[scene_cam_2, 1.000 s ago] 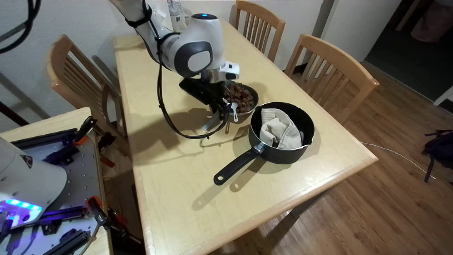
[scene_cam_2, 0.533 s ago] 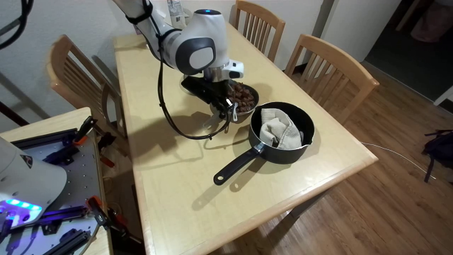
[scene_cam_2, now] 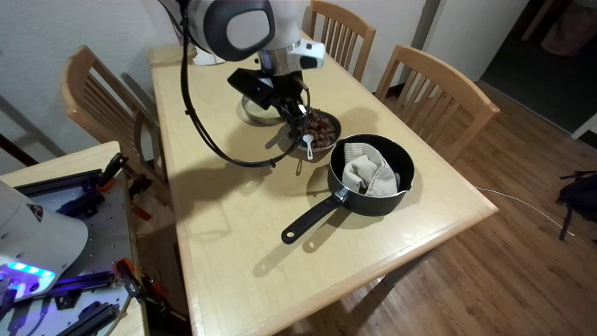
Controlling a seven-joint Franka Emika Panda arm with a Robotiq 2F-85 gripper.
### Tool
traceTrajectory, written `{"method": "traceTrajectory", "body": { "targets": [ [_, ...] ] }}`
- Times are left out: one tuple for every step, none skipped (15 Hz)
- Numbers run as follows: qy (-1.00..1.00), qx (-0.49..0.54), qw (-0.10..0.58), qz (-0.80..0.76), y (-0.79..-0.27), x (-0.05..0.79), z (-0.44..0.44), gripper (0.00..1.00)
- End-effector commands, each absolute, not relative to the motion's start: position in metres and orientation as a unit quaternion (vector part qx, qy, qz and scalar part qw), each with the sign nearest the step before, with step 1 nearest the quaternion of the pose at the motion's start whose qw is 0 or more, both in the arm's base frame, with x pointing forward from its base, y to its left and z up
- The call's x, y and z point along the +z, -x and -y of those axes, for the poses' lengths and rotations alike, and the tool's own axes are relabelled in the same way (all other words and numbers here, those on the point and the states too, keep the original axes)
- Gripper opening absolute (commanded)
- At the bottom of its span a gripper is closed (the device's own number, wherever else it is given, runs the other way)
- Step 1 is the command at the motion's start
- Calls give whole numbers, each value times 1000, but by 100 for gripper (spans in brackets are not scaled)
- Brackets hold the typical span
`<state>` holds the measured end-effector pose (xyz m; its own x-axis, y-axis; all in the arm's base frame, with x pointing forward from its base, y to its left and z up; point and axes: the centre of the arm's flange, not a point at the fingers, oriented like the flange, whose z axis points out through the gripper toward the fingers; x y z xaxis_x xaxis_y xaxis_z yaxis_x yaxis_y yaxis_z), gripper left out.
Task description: Remove the glass lid from the black pot on the right, place the grey measuring spoon inside the black pot
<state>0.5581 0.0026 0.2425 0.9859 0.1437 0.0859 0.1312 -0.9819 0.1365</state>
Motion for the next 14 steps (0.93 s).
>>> {"method": "traceTrajectory", "body": {
  "targets": [
    [-994,95,36,-36,-530,288,27,2],
    [-993,113,26,-29,-530,295,34,2],
    [-994,89,48,-34,-548,280,20,4],
    [-994,100,43,-27,-545,288,27,4],
    [-993,104,42,-22,-542,293,32,4],
    [-993,105,42,-21,-540,294,33,4],
    [-993,105,41,-21,-539,294,32,4],
    [-993,105,41,-22,-539,294,30,2],
    [-992,118,46,-14,-547,296,27,2],
    [-989,135,54,-4,-550,305,29,2],
    [-986,156,61,18,-556,320,36,2],
    [-983,166,62,36,-562,332,43,2],
    [-980,179,65,59,-570,345,54,2],
    [-979,178,62,77,-577,357,64,2]
  ]
}}
